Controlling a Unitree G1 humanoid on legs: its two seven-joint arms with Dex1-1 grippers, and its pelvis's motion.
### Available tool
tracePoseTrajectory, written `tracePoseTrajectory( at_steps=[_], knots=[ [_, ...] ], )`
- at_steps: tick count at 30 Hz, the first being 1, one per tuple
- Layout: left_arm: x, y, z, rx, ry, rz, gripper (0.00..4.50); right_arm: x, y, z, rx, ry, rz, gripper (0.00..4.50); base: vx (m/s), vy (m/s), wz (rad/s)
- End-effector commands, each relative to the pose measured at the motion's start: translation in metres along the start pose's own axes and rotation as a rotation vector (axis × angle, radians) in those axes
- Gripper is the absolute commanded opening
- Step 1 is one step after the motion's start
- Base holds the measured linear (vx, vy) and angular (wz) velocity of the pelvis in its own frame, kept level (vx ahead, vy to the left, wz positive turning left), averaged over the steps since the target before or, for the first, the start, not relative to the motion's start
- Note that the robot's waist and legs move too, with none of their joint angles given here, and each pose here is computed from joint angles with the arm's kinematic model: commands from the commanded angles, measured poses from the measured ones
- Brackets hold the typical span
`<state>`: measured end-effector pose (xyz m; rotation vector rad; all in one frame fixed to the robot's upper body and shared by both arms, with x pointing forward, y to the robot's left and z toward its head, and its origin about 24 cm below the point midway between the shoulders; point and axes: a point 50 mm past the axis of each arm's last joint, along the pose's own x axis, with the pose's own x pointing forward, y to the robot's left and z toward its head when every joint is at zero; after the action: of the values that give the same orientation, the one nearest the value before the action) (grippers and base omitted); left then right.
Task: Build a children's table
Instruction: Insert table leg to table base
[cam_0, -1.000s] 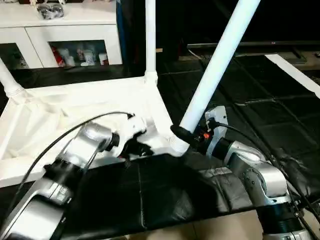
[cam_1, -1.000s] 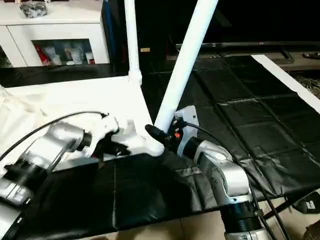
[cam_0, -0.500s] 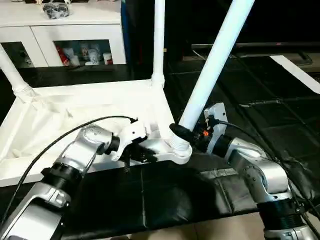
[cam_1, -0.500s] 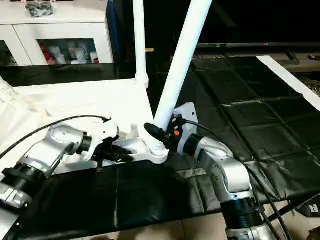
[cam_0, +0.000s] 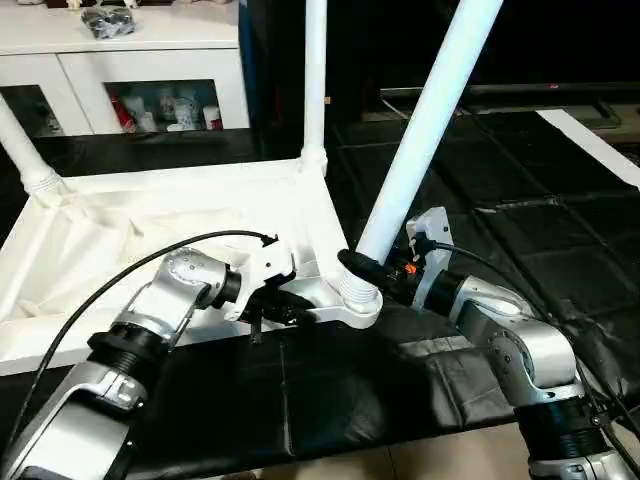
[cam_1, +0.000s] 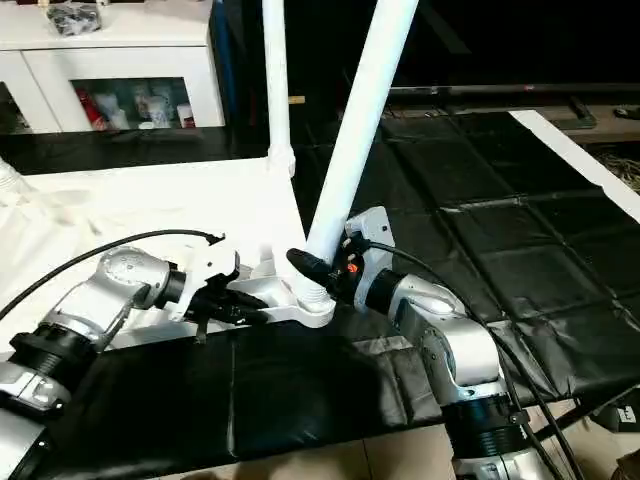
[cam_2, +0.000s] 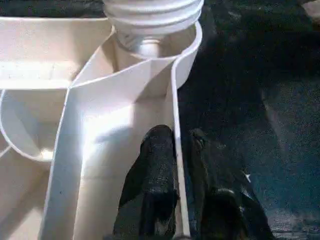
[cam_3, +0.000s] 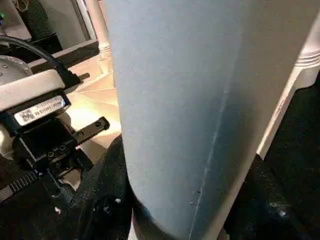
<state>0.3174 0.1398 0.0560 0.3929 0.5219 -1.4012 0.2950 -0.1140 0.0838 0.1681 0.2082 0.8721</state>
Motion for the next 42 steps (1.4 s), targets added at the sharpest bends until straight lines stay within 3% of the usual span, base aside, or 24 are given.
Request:
tracePoseTrajectory(
  at_steps=[1,5,17,23,33,42],
  knots=[
    [-0.003,0.004,0.006,0.025,-0.006,0.018,0.26,-0.001,-0.001,0.001,-0.010,0.003,-0.001,1.93,0.000,0.000,0.00],
    [-0.004,0.005,0.005,0.026,-0.005,0.021,0.01,-0.001,0.000,0.000,-0.011,0.009,0.000,1.93,0.000,0.000,0.00],
    [-0.005,0.006,-0.007,0.043,0.081,0.043,0.00,0.000,-0.004,-0.008,-0.040,0.071,-0.008,1.93,0.000,0.000,0.00],
    [-0.003,0.007,0.001,0.000,0.011,0.045,0.00,0.001,-0.008,-0.013,-0.036,0.115,-0.002,1.93,0.000,0.000,0.00],
    [-0.003,0.005,0.004,0.010,0.003,0.030,0.00,0.007,-0.012,-0.020,-0.042,0.166,0.023,1.93,0.000,0.000,0.00],
    [-0.005,0.005,0.010,-0.008,-0.022,0.036,0.00,0.009,-0.020,-0.021,0.043,0.110,0.025,1.93,0.000,0.000,0.00]
  ],
)
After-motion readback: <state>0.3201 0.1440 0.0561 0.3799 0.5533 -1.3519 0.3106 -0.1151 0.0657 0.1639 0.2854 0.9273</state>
